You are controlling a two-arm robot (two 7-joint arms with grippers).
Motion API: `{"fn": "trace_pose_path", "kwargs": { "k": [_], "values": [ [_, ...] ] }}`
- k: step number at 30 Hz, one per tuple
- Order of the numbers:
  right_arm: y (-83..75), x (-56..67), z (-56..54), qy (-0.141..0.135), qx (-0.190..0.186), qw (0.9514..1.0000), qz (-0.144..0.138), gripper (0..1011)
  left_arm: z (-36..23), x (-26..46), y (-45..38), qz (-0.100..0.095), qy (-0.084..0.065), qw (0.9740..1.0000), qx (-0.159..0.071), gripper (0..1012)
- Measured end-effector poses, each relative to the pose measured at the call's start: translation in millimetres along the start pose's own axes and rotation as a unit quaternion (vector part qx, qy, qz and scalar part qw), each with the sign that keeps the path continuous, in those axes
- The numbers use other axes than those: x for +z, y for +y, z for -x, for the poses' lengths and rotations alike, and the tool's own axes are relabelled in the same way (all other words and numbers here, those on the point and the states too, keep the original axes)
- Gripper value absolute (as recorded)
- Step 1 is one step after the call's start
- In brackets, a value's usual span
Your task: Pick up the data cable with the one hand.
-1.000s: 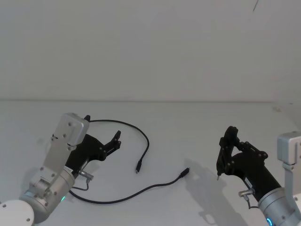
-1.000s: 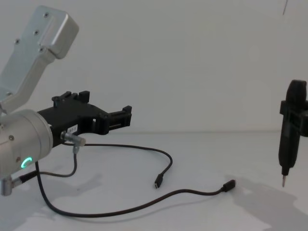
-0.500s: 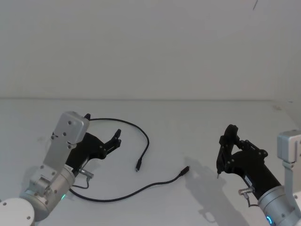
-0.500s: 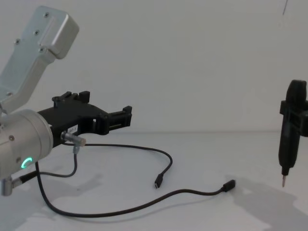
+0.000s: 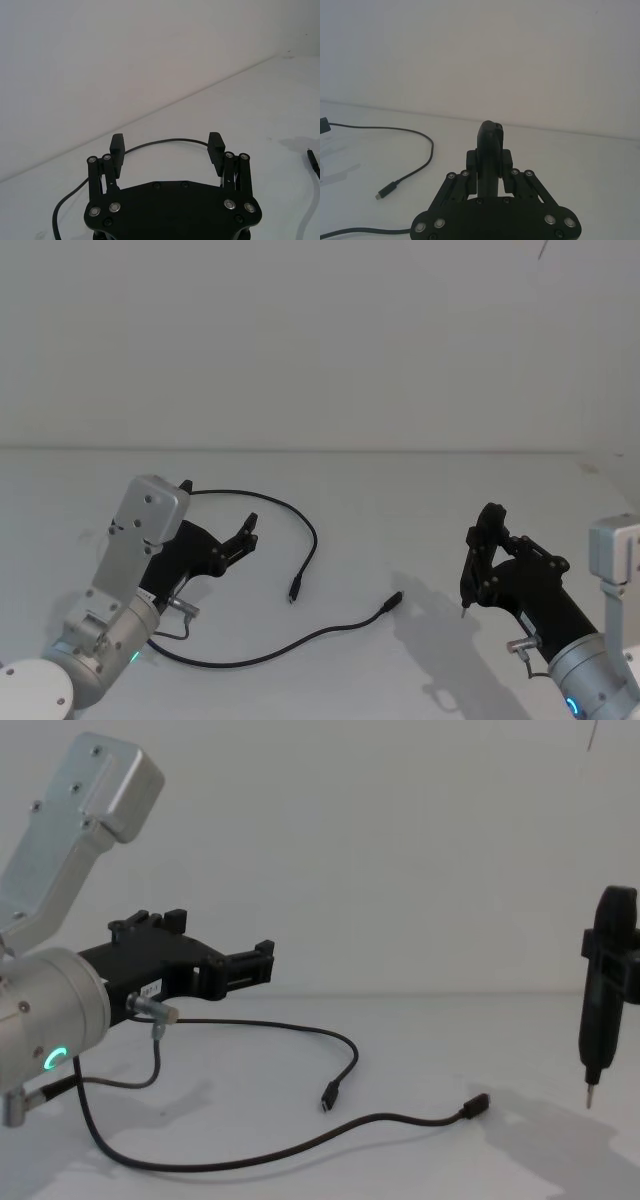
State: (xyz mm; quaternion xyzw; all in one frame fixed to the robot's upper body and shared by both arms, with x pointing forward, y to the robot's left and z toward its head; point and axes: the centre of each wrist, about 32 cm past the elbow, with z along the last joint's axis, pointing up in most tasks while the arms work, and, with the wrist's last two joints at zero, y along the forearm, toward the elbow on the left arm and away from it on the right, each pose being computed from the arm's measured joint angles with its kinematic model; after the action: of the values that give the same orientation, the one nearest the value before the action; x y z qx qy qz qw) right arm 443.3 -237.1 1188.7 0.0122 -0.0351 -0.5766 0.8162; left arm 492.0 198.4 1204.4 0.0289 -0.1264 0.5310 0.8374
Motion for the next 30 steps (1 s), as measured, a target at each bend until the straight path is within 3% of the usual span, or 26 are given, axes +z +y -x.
{"fn": "trace_pose_path", "kwargs": {
  "k": [16, 23, 30],
  "values": [
    [0.0, 0.0, 0.0, 0.0, 0.0, 1.0, 0.0, 279, -1.6, 2.3, 1.2, -0.01, 0.0, 0.9999, 0.003, 1001],
    [0.0, 0.0, 0.0, 0.0, 0.0, 1.0, 0.0, 279, -12.9, 10.6, 6.1, -0.037, -0.003, 0.9993, -0.007, 1001],
    [0.0, 0.0, 0.0, 0.0, 0.0, 1.0, 0.0, 279, -32.2, 23.5, 11.8, -0.074, -0.009, 0.996, -0.049, 1001]
  ]
}}
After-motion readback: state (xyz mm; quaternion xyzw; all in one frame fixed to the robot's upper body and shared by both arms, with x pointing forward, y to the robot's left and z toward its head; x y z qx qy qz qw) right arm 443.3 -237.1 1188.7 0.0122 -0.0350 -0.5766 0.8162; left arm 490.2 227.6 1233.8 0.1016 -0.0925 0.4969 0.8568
